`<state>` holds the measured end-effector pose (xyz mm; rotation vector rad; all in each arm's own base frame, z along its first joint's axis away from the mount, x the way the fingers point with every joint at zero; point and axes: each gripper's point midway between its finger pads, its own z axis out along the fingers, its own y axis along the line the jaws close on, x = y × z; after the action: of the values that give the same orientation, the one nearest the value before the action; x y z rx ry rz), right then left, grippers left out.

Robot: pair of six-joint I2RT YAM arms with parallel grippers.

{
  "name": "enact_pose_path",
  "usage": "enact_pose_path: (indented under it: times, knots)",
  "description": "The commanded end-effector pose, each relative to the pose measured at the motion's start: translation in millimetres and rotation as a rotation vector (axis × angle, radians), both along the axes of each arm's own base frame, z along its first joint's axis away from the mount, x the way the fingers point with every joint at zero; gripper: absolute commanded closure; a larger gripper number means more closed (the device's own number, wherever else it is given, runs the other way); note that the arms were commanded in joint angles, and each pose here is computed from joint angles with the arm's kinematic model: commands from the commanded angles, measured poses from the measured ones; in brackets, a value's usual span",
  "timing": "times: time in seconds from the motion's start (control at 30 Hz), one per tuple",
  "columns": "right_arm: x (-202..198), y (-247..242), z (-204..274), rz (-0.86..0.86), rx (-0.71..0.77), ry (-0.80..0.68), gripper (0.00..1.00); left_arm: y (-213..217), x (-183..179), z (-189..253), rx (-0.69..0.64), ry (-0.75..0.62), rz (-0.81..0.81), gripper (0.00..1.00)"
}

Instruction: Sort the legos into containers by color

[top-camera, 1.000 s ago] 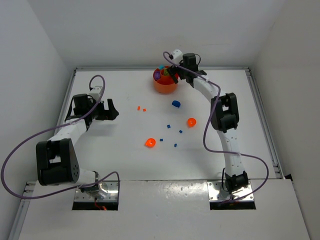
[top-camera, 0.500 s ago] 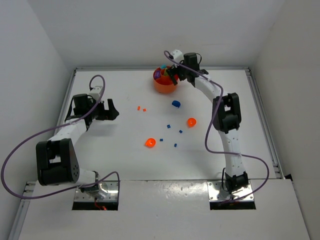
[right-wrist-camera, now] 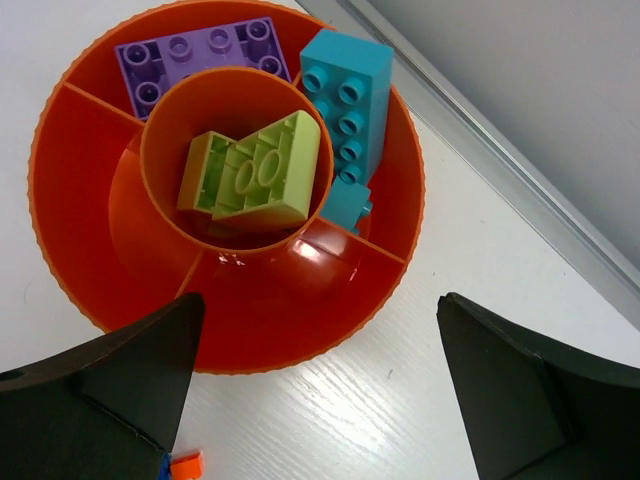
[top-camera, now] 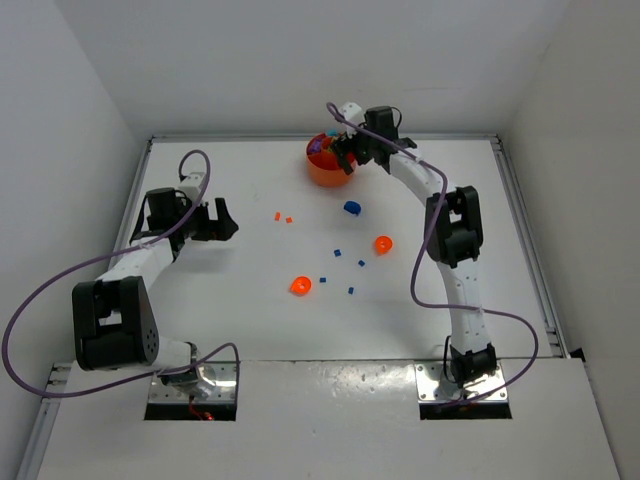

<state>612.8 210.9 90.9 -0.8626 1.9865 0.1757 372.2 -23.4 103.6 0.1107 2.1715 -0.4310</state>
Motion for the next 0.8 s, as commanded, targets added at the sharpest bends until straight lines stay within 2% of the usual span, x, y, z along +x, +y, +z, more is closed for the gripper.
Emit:
enact_pose_path:
  times: [0.0, 0.17, 0.77]
  knots:
    - [1.4, 10.0, 47.1, 0.034, 0.033, -0.089, 0.00, 2.7, 9.6, 13.3, -0.013, -0.042, 0.001, 0.00]
    - [-1.1, 13.6, 59.6, 0.061, 0.046, -0.111, 0.00, 1.2, 9.2, 13.8, -0.019, -0.043, -0.007, 0.00]
    - [-9.2, 15.6, 60.5, 0.076, 0.062, -0.094, 0.00, 1.2, 9.1, 17.0, -0.017, -0.052, -0.007, 0.00]
